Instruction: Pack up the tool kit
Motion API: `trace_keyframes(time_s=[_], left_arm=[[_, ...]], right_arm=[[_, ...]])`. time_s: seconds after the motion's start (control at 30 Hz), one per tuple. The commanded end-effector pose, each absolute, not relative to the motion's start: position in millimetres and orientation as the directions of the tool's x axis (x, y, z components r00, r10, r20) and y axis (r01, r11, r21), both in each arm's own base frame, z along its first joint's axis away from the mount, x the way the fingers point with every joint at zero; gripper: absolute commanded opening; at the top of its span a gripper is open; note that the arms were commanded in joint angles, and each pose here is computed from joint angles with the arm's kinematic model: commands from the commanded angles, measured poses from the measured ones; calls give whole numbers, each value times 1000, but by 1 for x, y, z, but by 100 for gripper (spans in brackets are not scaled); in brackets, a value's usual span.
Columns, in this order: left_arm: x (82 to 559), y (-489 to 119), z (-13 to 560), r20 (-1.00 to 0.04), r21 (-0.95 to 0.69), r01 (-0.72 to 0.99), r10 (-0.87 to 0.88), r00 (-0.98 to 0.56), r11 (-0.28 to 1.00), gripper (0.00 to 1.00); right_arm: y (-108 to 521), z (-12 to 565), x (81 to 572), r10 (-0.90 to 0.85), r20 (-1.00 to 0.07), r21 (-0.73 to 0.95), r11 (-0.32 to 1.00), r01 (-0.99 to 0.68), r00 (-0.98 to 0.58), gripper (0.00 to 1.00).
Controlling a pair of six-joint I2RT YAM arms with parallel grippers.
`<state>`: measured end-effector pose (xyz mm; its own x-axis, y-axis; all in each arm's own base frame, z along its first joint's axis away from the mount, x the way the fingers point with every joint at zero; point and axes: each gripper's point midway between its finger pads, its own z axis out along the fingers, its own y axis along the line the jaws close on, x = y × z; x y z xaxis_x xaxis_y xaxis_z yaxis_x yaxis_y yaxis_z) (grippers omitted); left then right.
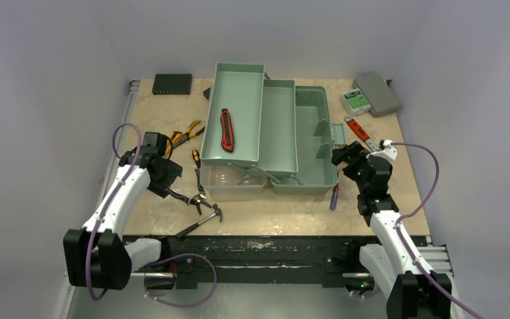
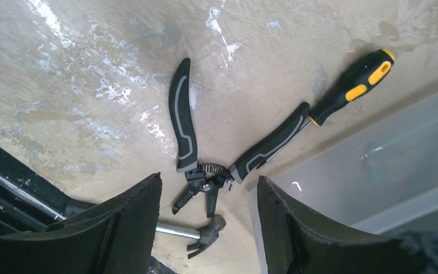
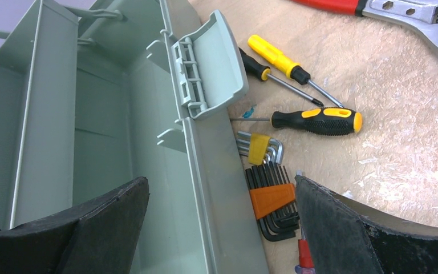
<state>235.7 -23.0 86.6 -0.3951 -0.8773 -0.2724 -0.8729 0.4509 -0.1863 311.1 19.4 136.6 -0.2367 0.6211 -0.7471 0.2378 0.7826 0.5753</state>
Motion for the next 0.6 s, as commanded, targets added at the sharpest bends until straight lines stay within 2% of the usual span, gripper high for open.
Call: trace_keyframes(time_s=[0.0,0.2,0.4,0.57], left_arm=[[215,-32,91,-239,-215,-860,-879,-412,462,61],[198,-73,83,-168,-217,-861,-886,-431,460,63],[196,-106,45,-39,-236,-894,-923,-383,381,63],[202,-117,33,-46,-256,-901,-935,-351,351,71]], right_arm=[[21,157,318,620,-758,589,784,196,-199,99],[21,157,318,620,-759,590,784,194,-198,99],[22,156,318,619,-759,590,785,189,-201,99],[23,156,318,620,-757,593,784,184,-206,99]])
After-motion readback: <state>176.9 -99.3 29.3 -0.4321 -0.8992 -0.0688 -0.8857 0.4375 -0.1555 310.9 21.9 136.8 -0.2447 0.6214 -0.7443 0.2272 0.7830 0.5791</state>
